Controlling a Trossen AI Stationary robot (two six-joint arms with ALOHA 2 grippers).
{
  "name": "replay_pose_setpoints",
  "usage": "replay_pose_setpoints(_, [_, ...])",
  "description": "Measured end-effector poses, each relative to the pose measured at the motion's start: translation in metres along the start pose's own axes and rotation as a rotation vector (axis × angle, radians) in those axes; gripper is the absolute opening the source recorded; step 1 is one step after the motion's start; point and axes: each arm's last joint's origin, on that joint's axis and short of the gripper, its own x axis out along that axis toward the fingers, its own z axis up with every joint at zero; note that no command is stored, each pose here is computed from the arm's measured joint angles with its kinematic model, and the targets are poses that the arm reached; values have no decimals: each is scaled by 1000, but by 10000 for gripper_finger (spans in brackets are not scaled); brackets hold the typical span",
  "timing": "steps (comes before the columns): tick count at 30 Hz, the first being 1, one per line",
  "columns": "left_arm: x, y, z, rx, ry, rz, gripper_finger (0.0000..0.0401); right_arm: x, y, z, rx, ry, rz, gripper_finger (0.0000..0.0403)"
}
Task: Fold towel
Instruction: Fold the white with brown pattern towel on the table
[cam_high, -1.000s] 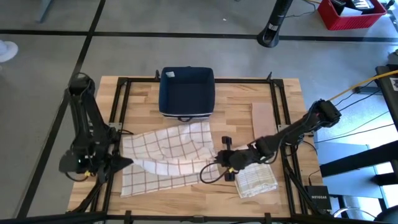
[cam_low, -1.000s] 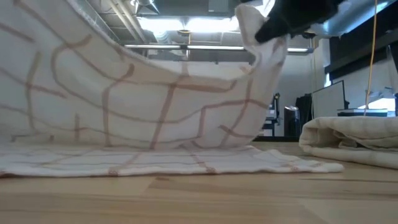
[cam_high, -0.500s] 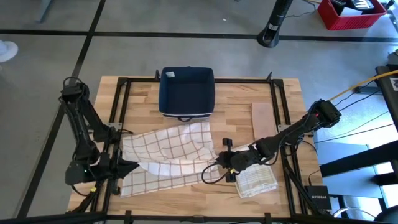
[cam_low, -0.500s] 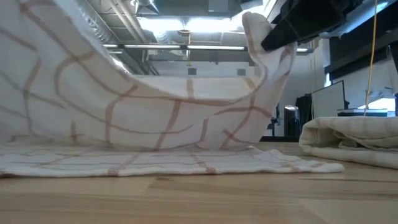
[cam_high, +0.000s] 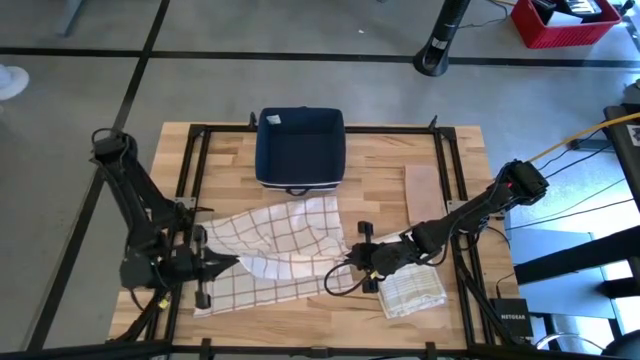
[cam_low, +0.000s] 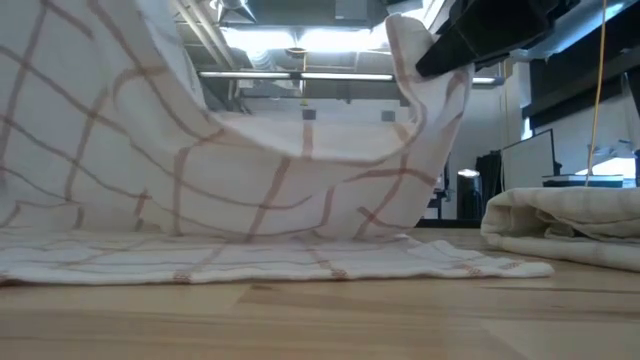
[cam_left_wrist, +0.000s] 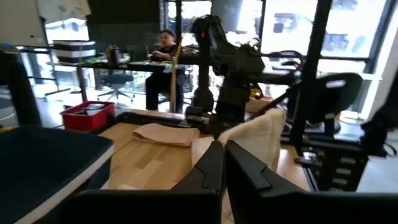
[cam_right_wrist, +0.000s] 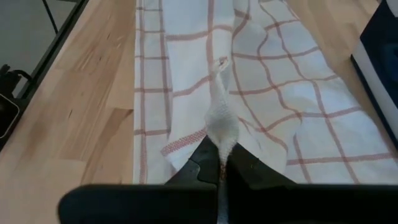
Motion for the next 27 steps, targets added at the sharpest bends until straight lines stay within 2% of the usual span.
replay_pose_setpoints(5, [19, 12, -14, 35, 77, -33, 0, 0, 0, 0, 1, -2, 0, 5])
replay_pose_setpoints(8, [29, 22, -27, 26, 217, -64, 0, 0, 0, 0, 5, -2, 0, 5])
replay_pose_setpoints(11, [32, 29, -25, 4, 388, -72, 0, 0, 0, 0, 6, -2, 0, 5])
replay_pose_setpoints(17, [17, 34, -12, -173, 725, -105, 0, 1, 0, 0, 8, -1, 2, 5])
replay_pose_setpoints(22, [-5, 27, -25, -344, 993, -89, 0, 9, 5, -3, 12, 14, 52, 5])
replay_pose_setpoints(27, [-25, 11, -41, -434, 1162, -45, 0, 23, 12, -16, 9, 71, 72, 5])
